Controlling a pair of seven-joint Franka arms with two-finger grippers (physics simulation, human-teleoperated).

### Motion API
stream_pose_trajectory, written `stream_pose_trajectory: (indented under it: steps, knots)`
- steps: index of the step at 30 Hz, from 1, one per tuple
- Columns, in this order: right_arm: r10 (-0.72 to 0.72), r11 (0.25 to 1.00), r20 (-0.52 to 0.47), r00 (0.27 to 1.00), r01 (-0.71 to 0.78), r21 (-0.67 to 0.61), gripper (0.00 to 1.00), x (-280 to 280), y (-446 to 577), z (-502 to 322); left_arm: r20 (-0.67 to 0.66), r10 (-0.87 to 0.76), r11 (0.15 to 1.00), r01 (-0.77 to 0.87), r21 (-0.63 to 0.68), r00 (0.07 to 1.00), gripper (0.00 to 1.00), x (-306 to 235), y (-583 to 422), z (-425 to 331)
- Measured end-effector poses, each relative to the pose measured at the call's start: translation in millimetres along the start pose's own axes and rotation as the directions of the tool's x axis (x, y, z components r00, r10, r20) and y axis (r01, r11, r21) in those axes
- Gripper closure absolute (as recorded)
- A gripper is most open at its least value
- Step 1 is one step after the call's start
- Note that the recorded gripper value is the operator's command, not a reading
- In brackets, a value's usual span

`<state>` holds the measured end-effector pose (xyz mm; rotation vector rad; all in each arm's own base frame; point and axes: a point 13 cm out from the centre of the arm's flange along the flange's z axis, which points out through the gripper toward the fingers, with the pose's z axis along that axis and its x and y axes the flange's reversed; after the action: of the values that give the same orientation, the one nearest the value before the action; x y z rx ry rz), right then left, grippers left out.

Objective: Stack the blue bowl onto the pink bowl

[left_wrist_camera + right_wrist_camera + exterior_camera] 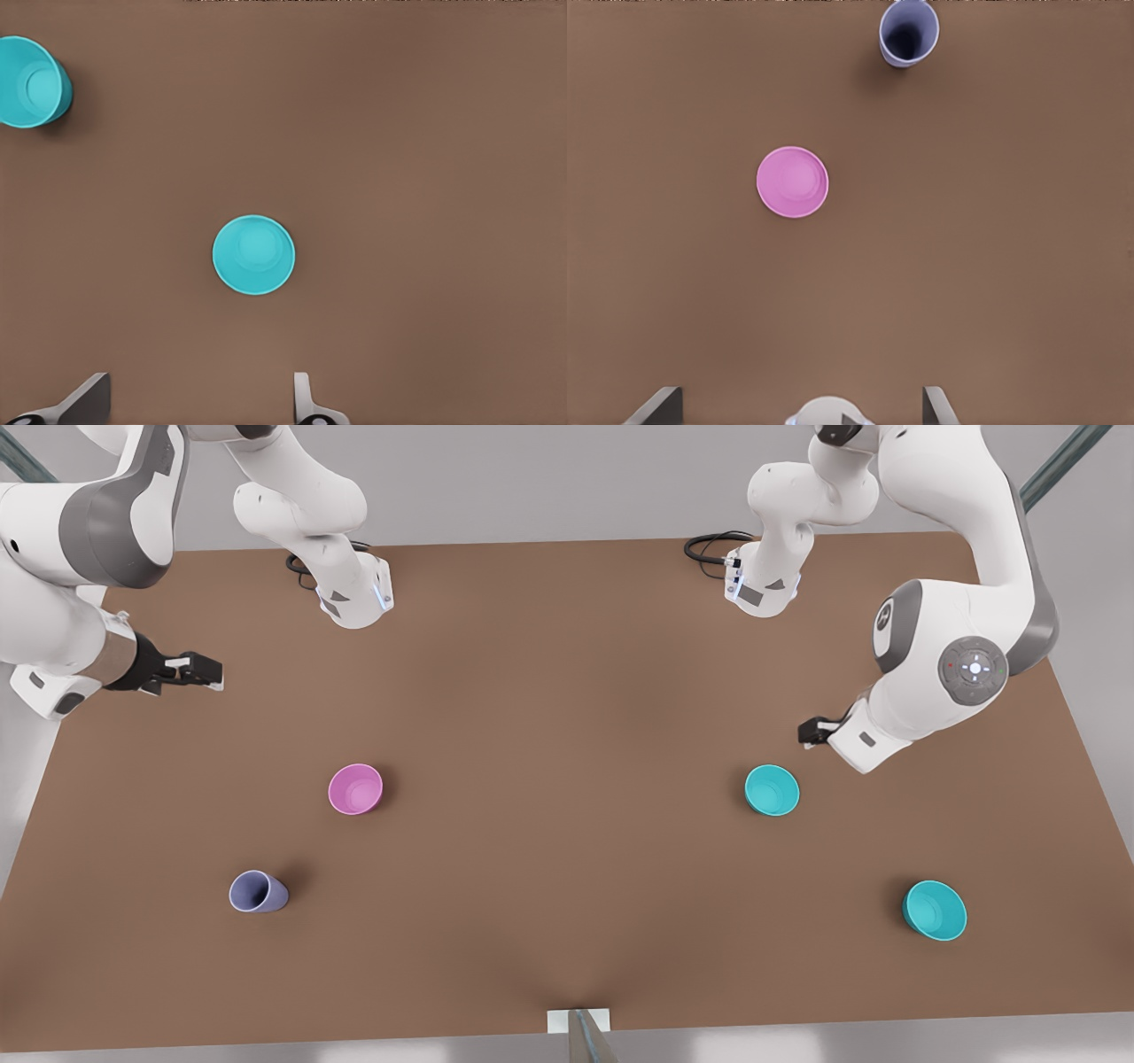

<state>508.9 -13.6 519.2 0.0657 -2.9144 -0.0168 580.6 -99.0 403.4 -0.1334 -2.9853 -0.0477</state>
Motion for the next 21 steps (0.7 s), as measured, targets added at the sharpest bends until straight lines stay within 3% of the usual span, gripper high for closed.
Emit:
stream_pose_trajectory:
  steps: [4, 7, 9, 21]
  knots:
    - [0.007, 1.000, -0.034, 0.999, -0.007, -0.003, 0.00, -12.7, -0.9, 16.6, 0.005, -0.010, 1.000, 0.010, 0.003, 1.000, 0.00, -2.1, 2.8, 0.3]
    - [0.005, 1.000, -0.250, 0.968, -0.005, 0.000, 0.00, -63.3, 4.8, 129.2, -0.002, -0.016, 1.000, 0.016, 0.004, 1.000, 0.00, -1.8, 4.1, 2.8]
    - [0.012, 1.000, -0.317, 0.948, -0.011, 0.004, 0.00, -80.9, 6.7, 191.3, -0.007, -0.020, 1.000, 0.020, 0.004, 1.000, 0.00, -0.8, 5.9, 3.6]
    - [0.114, 0.989, -0.247, 0.962, -0.134, -0.066, 0.00, -89.4, 23.1, 350.0, -0.028, -0.034, 0.999, 0.034, 0.003, 0.999, 0.00, -0.3, 10.1, 10.3]
